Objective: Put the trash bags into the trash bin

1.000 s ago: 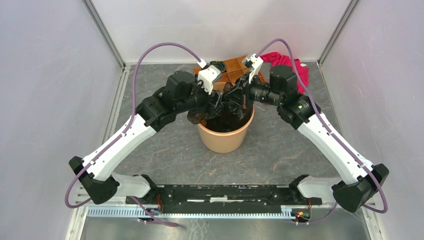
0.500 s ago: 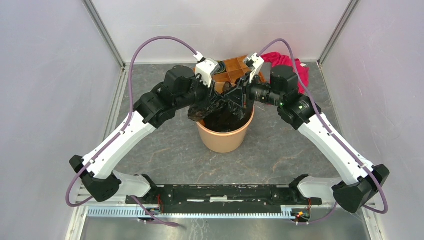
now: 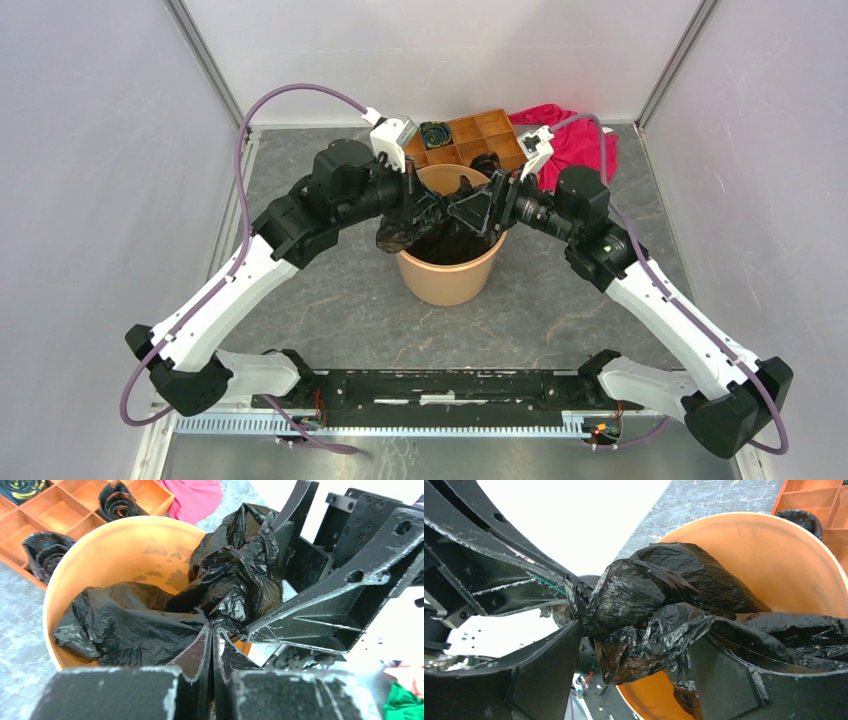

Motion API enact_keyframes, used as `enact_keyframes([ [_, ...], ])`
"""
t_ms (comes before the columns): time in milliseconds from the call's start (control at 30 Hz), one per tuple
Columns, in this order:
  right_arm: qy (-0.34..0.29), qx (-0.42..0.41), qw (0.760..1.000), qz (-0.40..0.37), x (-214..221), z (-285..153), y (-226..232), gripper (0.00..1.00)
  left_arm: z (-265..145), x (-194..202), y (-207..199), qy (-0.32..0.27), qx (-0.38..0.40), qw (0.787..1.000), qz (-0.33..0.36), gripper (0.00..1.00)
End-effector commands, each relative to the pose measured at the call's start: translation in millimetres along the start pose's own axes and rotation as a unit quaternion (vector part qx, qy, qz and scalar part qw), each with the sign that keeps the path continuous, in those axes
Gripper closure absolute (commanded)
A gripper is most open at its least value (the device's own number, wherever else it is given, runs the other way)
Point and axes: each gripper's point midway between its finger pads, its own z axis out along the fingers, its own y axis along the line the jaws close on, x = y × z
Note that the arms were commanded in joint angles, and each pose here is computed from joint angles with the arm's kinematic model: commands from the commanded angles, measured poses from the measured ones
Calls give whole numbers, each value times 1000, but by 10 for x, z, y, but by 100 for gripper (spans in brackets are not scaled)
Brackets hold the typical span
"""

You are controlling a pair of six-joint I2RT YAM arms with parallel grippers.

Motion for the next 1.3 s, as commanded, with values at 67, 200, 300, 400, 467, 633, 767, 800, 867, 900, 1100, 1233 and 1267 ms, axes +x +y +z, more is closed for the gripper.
enact_keyframes([
  [67, -85, -20, 995, 53, -299, -64, 138, 17, -115, -112, -181, -34, 43, 994, -91, 95],
  [200, -99, -42, 994, 29, -284, -50, 156, 47, -148, -98, -21, -40, 10, 992, -120, 95],
  [300, -78, -54, 995, -14, -189, -37, 158, 59, -215, -187, 139, -57, -10, 989, -133, 94],
  [400, -63, -63, 995, -37, -124, -41, 170, 68, -269, -267, 225, -64, -10, 989, -135, 93],
  [467, -61, -80, 994, -50, -125, -51, 233, 71, -299, -296, 261, -68, -12, 989, -134, 93],
  [633, -48, -84, 992, -84, -120, -57, 250, 100, -336, -284, 316, -72, -22, 989, -131, 92],
  [767, -13, -72, 991, -110, -30, -63, 190, 100, -359, -307, 314, -77, -21, 989, -127, 92],
  [800, -12, -69, 992, -108, -36, -66, 187, 94, -350, -301, 297, -74, -16, 989, -126, 92],
  [867, -20, -64, 994, -90, -69, -66, 191, 65, -333, -280, 258, -70, -4, 990, -125, 92],
  [900, -27, -73, 994, -77, -82, -58, 227, 56, -323, -267, 238, -68, 3, 990, -125, 92],
  [1100, -62, -159, 985, -1, -218, -13, 532, 18, -290, -239, 173, -66, 26, 989, -131, 92],
  [1233, -77, -95, 992, 38, -306, 118, 311, 12, -290, -201, 140, -65, 38, 987, -140, 92],
  [1267, -81, -94, 991, 44, -329, 130, 305, 16, -301, -194, 112, -65, 46, 987, -142, 92],
])
